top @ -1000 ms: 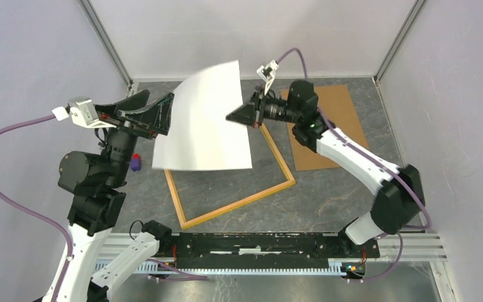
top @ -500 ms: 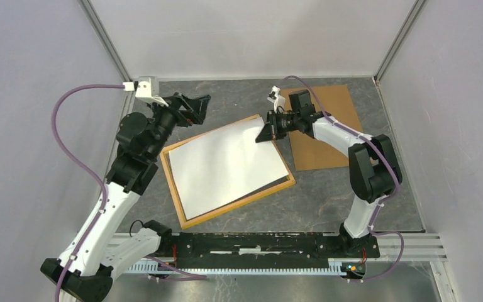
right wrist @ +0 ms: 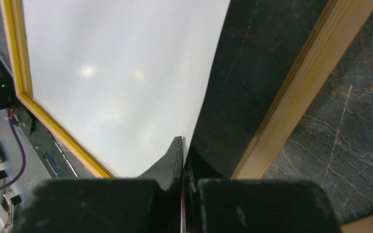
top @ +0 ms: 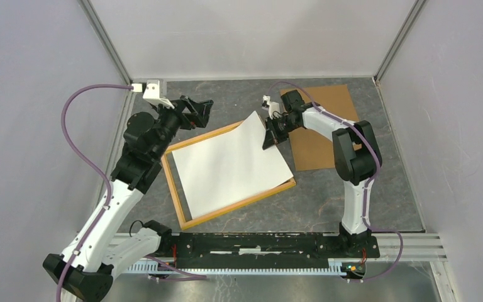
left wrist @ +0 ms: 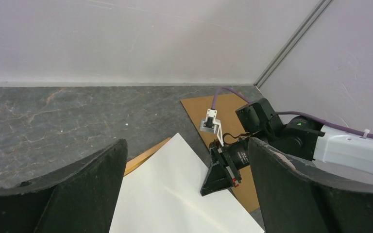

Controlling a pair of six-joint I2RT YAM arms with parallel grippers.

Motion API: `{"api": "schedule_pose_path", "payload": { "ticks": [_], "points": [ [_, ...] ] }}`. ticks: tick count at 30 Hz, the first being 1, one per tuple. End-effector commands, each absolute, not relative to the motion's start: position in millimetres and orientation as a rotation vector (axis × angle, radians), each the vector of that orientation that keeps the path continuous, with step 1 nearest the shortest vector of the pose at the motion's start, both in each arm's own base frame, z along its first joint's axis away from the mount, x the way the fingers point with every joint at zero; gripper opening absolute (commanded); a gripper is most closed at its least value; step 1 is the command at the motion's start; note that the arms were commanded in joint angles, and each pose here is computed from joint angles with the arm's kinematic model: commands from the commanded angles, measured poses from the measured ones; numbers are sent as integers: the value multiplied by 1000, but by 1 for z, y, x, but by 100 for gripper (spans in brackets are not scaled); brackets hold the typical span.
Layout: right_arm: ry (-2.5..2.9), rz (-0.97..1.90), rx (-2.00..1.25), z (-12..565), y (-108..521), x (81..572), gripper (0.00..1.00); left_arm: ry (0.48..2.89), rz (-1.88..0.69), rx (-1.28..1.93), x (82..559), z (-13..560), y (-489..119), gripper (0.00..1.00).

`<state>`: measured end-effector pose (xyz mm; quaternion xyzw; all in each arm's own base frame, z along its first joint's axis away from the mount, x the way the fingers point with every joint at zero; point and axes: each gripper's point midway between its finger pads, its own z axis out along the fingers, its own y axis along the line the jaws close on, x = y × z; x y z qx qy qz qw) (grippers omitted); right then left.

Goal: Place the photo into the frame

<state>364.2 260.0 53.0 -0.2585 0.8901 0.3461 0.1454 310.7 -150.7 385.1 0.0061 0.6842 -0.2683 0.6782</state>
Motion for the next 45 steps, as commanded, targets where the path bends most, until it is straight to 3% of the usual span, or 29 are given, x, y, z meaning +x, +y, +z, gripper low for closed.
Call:
{"api": "schedule_pose_path", "payload": {
  "ticks": [1, 21, 24, 28, 32, 39, 42, 45],
  "points": [
    [2481, 1129, -740, 71, 276, 363, 0, 1509, -588, 56, 315, 389, -154, 99],
    [2458, 1161, -656, 75, 310, 356, 0, 1467, -628, 47, 308, 400, -154, 99],
    [2464, 1110, -650, 78, 305, 359, 16, 1462, -633, 46, 306, 401, -154, 100],
    [2508, 931, -662, 80, 289, 368, 45, 1451, -641, 44, 304, 404, -154, 100],
    [2514, 667, -701, 95, 264, 380, 65, 1445, -650, 43, 302, 405, -154, 100],
    [2413, -138, -574, 148, 154, 406, 80, 1422, -660, 52, 293, 411, -155, 100],
    [2165, -311, -473, 164, 111, 396, 98, 1415, -671, 64, 288, 413, -159, 99],
    [2128, -329, -380, 152, 83, 374, 98, 1422, -675, 74, 287, 410, -164, 99]
  ]
}}
